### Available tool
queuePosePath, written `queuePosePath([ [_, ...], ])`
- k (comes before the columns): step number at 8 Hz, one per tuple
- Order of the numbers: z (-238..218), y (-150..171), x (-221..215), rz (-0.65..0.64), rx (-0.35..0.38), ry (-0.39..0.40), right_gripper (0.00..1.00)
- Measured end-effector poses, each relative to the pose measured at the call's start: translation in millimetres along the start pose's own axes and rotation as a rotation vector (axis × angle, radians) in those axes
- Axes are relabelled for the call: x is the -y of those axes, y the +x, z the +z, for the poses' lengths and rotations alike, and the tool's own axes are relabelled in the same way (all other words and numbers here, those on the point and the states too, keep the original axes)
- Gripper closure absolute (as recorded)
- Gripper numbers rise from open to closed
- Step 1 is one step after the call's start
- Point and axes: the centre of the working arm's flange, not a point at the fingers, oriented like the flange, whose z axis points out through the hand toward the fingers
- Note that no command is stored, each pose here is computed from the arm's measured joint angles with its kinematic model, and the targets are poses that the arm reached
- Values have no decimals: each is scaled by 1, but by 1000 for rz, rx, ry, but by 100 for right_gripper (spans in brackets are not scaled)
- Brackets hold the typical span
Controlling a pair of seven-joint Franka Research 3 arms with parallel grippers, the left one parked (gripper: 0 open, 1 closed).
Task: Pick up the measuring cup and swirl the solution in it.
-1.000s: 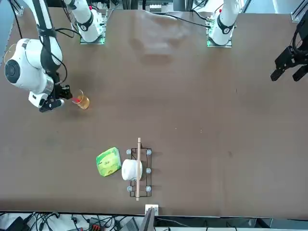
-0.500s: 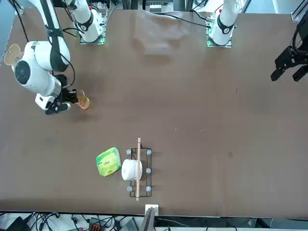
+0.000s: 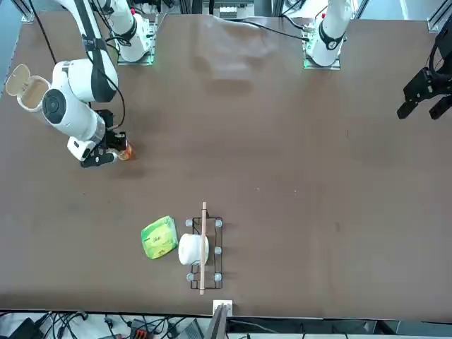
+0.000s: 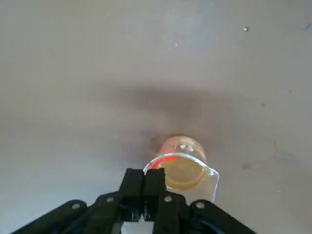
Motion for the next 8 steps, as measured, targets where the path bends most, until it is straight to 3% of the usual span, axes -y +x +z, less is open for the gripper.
queuePosePath([
  [4,-2,-12,-7,15,77,12,98],
  [8,-2,-18,-38,5,98,6,98],
])
